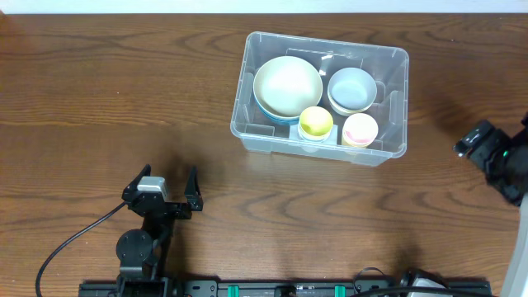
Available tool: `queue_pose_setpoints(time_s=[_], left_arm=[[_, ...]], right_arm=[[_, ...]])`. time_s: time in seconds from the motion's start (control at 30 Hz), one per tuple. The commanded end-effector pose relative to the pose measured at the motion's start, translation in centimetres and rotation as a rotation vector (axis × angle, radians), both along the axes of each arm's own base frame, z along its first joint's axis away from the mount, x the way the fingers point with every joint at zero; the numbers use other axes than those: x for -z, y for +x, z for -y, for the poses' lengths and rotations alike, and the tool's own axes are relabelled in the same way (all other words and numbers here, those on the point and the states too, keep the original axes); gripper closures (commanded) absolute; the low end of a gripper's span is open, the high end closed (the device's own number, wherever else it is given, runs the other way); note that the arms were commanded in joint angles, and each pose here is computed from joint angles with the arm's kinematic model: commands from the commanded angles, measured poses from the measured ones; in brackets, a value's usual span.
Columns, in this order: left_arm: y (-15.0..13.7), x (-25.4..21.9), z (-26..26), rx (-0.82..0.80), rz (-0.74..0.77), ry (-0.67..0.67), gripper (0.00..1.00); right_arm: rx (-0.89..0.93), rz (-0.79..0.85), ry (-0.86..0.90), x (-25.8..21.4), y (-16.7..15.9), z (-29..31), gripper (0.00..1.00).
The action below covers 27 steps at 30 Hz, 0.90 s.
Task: Pack container
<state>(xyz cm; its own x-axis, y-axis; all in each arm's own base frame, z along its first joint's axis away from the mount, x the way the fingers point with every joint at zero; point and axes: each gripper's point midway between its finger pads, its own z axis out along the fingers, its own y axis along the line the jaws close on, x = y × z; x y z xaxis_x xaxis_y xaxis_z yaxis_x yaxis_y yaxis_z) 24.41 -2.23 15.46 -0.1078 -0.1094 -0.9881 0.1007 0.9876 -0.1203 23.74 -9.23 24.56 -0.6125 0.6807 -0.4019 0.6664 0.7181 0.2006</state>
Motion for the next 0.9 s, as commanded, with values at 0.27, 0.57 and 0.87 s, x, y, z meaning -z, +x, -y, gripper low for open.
queue_pose_setpoints(time_s=[0.27,0.57,0.87], left_arm=[[-0.1,1.5,0.2,0.015,-0.044,0.016,0.02],[-0.1,1.5,0.2,0.015,-0.044,0.016,0.02],[-0.1,1.5,0.2,0.015,-0.044,0.016,0.02]], right_arm=[[-0.174,0.408,-0.166,-8.7,-6.9,-5.6,0.01],[-0.291,0.745,-0.184,-12.3,-7.3,-8.2,0.01],[-0.576,1.074,-0.164,-10.8,-4.4,-12.7,0.01]])
